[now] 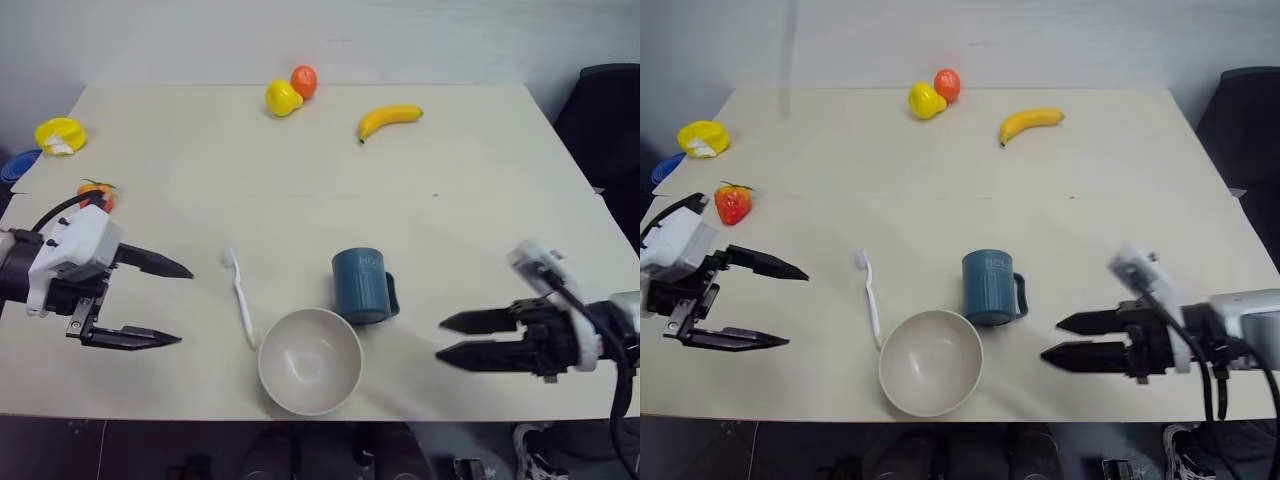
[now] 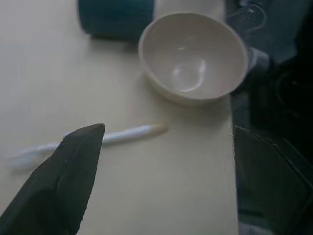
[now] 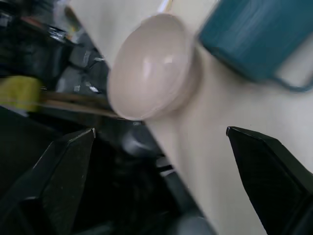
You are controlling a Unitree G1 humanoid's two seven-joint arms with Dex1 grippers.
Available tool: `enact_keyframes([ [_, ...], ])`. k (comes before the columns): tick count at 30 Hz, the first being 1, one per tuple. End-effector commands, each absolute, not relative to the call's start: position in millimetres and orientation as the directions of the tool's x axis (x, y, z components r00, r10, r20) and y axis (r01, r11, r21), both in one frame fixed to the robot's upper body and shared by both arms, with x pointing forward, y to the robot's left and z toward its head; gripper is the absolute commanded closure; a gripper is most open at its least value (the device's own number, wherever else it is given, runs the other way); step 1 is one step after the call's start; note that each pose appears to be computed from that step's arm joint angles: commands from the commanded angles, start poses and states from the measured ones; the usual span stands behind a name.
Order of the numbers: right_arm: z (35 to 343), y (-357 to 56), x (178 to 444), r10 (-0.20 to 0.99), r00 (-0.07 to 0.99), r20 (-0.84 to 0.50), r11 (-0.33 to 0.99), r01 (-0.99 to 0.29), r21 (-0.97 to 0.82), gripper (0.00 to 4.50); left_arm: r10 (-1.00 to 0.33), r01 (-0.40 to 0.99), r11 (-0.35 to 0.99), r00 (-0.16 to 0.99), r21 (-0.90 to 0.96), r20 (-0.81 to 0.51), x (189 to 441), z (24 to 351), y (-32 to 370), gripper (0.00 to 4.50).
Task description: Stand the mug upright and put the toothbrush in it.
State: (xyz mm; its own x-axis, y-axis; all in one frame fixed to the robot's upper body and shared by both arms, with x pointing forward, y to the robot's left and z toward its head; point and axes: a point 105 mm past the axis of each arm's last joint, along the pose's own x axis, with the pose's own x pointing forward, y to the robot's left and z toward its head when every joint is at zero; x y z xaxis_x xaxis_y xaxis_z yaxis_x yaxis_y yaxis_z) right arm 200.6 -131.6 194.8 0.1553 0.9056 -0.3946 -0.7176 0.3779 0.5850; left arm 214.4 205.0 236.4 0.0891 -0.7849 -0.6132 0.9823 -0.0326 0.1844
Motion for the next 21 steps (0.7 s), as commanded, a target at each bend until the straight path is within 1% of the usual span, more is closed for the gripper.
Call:
enact_keyframes([
  [1,175,-113,216,0.9,0.183,-0.396,0.413,-0.647,0.64,0.0,-0.762,0.973,-0.163,-0.021,0.16,-0.648,203,234,196,0.03],
  [3,164,-101,221,0.894,0.189,-0.405,0.427,-0.628,0.65,0.0,-0.764,0.97,-0.178,-0.029,0.167,-0.644,203,234,192,0.03],
  [5,157,-84,227,0.909,0.201,-0.365,0.408,-0.605,0.684,0.0,-0.769,0.968,-0.181,-0.029,0.173,-0.639,203,234,190,0.03],
  [8,146,-71,231,0.91,0.2,-0.364,0.411,-0.563,0.717,0.0,-0.769,0.965,-0.186,-0.028,0.183,-0.638,203,232,187,0.03],
  [10,140,-63,232,0.909,0.19,-0.371,0.412,-0.547,0.729,0.0,-0.773,0.965,-0.186,-0.026,0.187,-0.634,203,232,186,0.03],
  [15,134,-54,226,0.899,0.122,-0.42,0.411,-0.564,0.716,0.0,-0.775,0.963,-0.177,-0.009,0.205,-0.631,206,233,186,0.03],
  [17,131,-52,224,0.891,0.1,-0.443,0.416,-0.572,0.707,0.38,-0.775,0.962,-0.179,-0.008,0.208,-0.631,206,233,186,0.0],
  [19,129,-52,224,0.878,0.086,-0.47,0.428,-0.579,0.694,0.86,-0.779,0.96,-0.178,-0.003,0.216,-0.627,207,234,184,0.0],
  [21,128,-53,225,0.87,0.084,-0.485,0.439,-0.579,0.687,1.62,-0.782,0.958,-0.179,0.0,0.223,-0.624,208,235,183,0.0],
])
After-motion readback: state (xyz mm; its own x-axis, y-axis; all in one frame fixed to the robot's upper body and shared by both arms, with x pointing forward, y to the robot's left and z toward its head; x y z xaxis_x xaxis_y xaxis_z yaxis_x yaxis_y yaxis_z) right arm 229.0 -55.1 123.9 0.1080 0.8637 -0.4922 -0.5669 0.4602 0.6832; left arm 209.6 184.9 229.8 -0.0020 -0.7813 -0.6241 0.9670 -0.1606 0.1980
